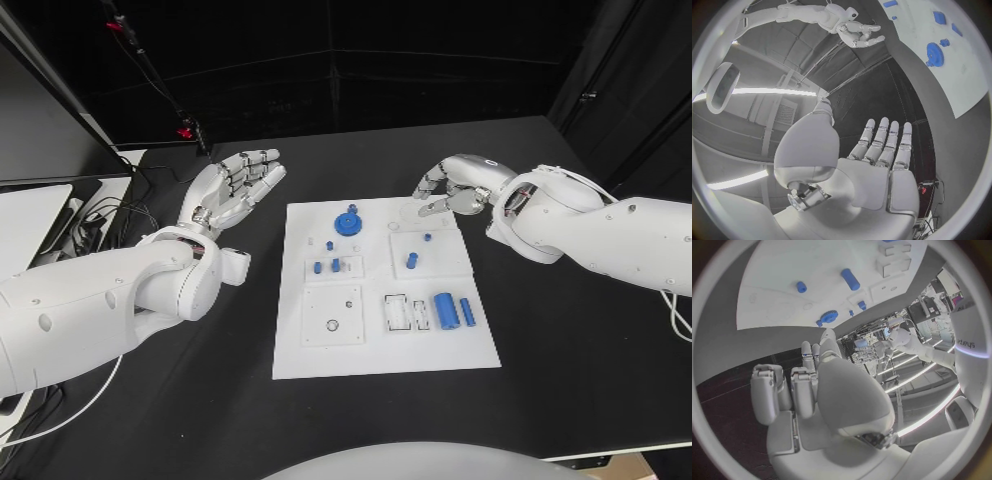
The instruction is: Assemble the parts on the task board
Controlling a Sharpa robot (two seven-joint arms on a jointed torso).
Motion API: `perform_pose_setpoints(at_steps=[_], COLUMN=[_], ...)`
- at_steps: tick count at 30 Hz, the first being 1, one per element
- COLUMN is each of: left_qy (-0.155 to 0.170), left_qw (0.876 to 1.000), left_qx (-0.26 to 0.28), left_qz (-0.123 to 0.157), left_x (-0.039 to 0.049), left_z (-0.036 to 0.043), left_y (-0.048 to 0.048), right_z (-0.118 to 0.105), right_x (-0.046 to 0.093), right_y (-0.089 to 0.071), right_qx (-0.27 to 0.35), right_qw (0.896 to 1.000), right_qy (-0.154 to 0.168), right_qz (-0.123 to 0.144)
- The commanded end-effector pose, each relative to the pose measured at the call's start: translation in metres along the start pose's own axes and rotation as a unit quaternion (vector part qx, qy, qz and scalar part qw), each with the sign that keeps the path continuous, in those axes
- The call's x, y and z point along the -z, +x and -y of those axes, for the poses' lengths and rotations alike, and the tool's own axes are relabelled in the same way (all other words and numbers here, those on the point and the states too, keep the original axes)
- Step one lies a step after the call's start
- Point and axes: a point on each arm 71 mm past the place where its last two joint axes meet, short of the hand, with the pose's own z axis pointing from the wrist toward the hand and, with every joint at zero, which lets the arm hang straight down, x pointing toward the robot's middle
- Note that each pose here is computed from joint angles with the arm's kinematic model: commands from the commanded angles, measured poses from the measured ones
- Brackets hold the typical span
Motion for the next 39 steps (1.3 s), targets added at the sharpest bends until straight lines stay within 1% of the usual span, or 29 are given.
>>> perform_pose_setpoints(at_steps=[1,10,16,22,32,39], left_qy=[0.074,0.075,0.073,0.07,0.067,0.065], left_qw=[0.997,0.997,0.997,0.997,0.997,0.998], left_qx=[0.026,0.024,0.026,0.024,0.021,0.019], left_qz=[0.004,0.007,0.006,0.007,0.012,0.014], left_x=[0.001,0.0026,0.003,0.0027,0.0034,0.0037], left_z=[0.0118,0.012,0.0119,0.0113,0.0106,0.0101], left_y=[0.0005,-0.0005,0.0,-0.0006,-0.0037,-0.0053], right_z=[-0.001,-0.003,-0.003,-0.002,-0.002,-0.002], right_x=[-0.001,-0.003,-0.003,-0.003,-0.002,-0.001], right_y=[0.006,0.014,0.023,0.028,0.037,0.041], right_qx=[0.083,0.11,0.133,0.138,0.134,0.132], right_qw=[0.996,0.992,0.987,0.985,0.984,0.984], right_qy=[0.009,0.017,0.032,0.038,0.039,0.042], right_qz=[-0.029,-0.059,-0.08,-0.092,-0.107,-0.113])
